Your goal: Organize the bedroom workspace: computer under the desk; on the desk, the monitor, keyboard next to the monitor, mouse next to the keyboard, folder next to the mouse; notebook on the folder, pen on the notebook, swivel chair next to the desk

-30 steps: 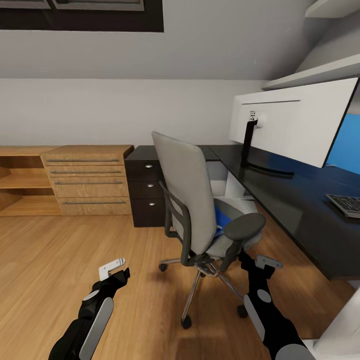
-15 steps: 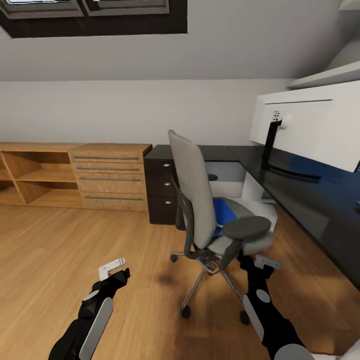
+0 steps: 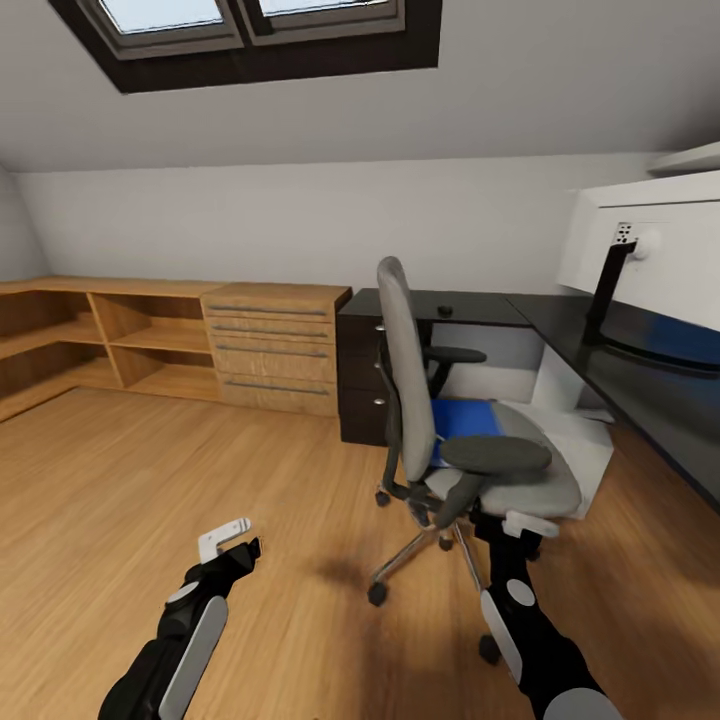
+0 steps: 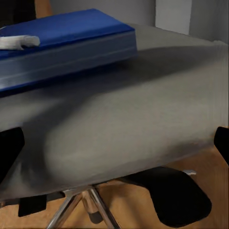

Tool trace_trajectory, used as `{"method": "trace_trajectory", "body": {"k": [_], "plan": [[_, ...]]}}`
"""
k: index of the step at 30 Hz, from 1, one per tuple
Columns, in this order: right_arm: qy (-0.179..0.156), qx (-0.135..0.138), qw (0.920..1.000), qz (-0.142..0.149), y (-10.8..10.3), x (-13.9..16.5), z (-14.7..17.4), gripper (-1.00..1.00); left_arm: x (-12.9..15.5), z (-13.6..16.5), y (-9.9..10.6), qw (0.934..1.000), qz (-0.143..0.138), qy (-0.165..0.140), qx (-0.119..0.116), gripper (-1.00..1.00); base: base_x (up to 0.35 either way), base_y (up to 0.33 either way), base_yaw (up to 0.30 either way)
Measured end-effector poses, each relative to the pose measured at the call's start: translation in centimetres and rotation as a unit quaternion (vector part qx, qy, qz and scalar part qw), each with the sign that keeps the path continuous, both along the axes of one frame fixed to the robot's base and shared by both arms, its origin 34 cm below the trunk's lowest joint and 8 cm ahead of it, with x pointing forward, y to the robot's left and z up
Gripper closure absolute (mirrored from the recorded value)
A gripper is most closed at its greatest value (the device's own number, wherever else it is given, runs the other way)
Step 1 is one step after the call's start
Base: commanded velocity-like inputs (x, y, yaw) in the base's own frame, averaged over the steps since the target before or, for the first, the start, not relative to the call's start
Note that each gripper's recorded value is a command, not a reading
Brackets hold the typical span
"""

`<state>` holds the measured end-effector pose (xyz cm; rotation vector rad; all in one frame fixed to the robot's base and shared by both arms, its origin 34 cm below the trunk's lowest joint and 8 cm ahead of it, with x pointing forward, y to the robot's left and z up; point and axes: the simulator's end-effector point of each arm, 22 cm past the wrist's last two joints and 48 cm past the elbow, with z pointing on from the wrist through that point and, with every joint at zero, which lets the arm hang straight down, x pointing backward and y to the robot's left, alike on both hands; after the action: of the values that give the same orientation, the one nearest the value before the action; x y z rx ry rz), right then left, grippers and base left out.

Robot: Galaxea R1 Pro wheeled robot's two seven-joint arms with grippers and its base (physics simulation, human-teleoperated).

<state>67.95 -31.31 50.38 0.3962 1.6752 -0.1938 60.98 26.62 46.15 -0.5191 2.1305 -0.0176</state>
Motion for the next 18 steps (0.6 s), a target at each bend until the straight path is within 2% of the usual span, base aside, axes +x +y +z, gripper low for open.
{"method": "trace_trajectory", "body": {"k": [7,10,14,18], "plan": [[0.001,-0.001,1.0000,0.003,0.2,0.0,-0.1,-1.00,-0.1,-0.4,-0.1,1.0000,-0.001,0.004,0.000,-1.00,0.000,0.000,0.259],[0.002,-0.001,1.0000,0.003,0.2,0.0,-0.2,-1.00,-0.1,-0.5,-0.4,1.0000,-0.004,0.006,0.001,-1.00,0.000,0.000,0.132],[0.002,-0.002,1.0000,0.003,0.2,0.0,-0.2,-1.00,-0.1,-0.6,-1.7,0.9998,-0.021,0.005,0.005,-1.00,0.000,0.000,0.013],[0.003,-0.003,1.0000,0.002,0.0,0.0,-0.3,-1.00,-0.1,-0.5,-2.7,0.9994,-0.032,0.005,0.008,-1.00,0.000,0.000,-0.207]]}}
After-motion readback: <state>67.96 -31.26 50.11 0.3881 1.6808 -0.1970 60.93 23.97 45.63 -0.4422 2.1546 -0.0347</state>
